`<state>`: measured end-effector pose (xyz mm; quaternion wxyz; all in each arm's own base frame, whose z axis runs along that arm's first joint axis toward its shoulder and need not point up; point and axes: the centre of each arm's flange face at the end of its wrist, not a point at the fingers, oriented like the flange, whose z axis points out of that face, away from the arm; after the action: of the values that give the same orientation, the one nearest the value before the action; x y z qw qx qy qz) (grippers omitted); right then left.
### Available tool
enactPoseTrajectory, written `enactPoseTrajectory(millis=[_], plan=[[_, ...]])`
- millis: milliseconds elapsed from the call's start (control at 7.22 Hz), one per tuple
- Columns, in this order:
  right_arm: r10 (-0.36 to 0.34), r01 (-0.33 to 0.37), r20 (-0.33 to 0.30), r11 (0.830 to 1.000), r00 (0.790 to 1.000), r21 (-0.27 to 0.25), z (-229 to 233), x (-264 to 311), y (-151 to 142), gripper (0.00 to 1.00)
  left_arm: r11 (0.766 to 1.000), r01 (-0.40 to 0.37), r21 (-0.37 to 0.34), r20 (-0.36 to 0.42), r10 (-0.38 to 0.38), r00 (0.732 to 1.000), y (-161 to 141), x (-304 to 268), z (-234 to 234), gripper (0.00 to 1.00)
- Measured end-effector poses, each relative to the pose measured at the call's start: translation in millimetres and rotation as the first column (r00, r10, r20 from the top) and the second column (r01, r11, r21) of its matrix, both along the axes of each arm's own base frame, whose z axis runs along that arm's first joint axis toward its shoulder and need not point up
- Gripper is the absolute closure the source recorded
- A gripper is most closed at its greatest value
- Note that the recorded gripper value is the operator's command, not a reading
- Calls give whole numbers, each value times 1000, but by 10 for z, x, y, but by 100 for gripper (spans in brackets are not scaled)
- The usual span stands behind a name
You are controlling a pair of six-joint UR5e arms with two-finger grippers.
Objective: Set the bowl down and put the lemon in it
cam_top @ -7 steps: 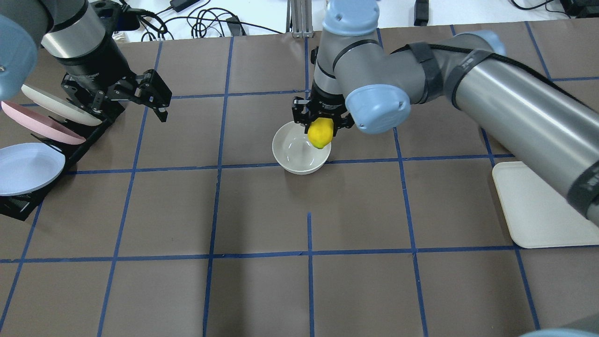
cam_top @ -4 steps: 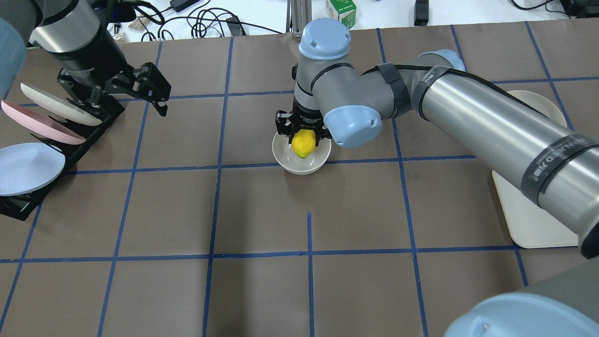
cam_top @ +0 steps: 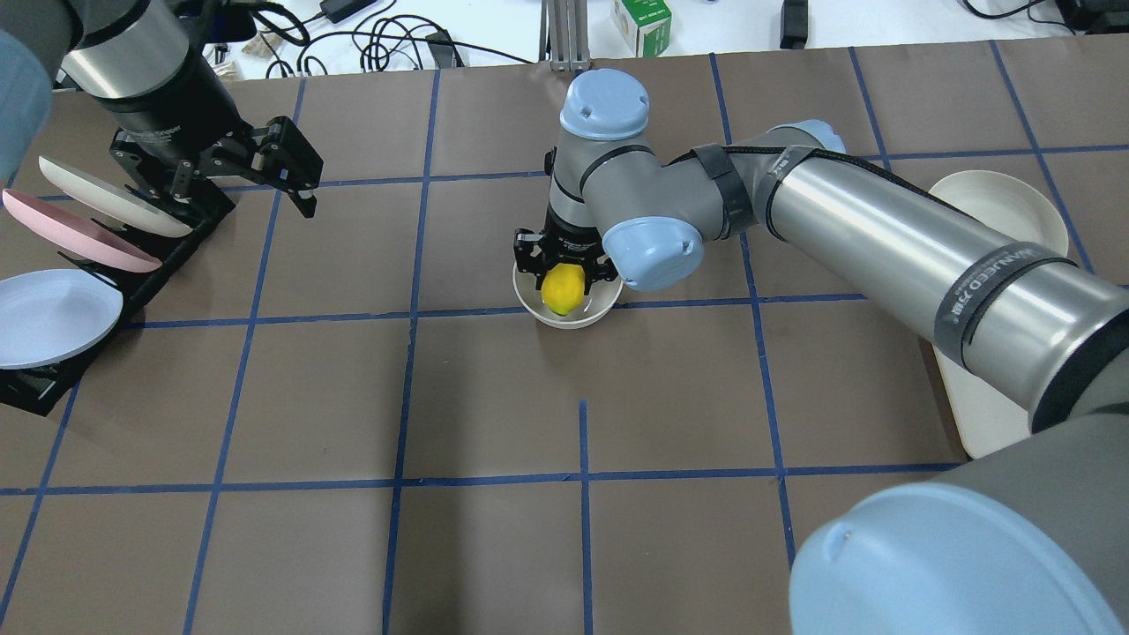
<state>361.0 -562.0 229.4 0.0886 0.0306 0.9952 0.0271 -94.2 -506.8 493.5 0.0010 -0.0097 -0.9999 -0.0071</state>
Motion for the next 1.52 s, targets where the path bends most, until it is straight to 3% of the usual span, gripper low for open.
enactPoseTrajectory(millis=[277, 692, 969, 1246, 1523], plan=[[0, 1, -7, 1000, 1000, 7, -34, -8, 4, 0, 1000, -4, -4, 0, 4, 1000, 2, -3, 21, 0], [-5, 5, -17, 1000, 1000, -2, 59, -54, -27, 0, 1000, -15, -18, 16, 15, 1000, -11, 22, 80, 0], [-31, 28, -68, 999, 997, -32, 586, -413, -44, 0, 999, -16, -29, 22, 17, 1000, -12, 30, 115, 0], [-67, 70, -107, 997, 992, 23, 1323, -1258, 77, 0, 999, -33, -40, 21, 34, 999, -55, 31, 172, 0], [-105, 112, -122, 992, 987, 56, 1928, -1887, 382, 0, 998, -47, -42, 14, 48, 999, -72, 21, 196, 0]])
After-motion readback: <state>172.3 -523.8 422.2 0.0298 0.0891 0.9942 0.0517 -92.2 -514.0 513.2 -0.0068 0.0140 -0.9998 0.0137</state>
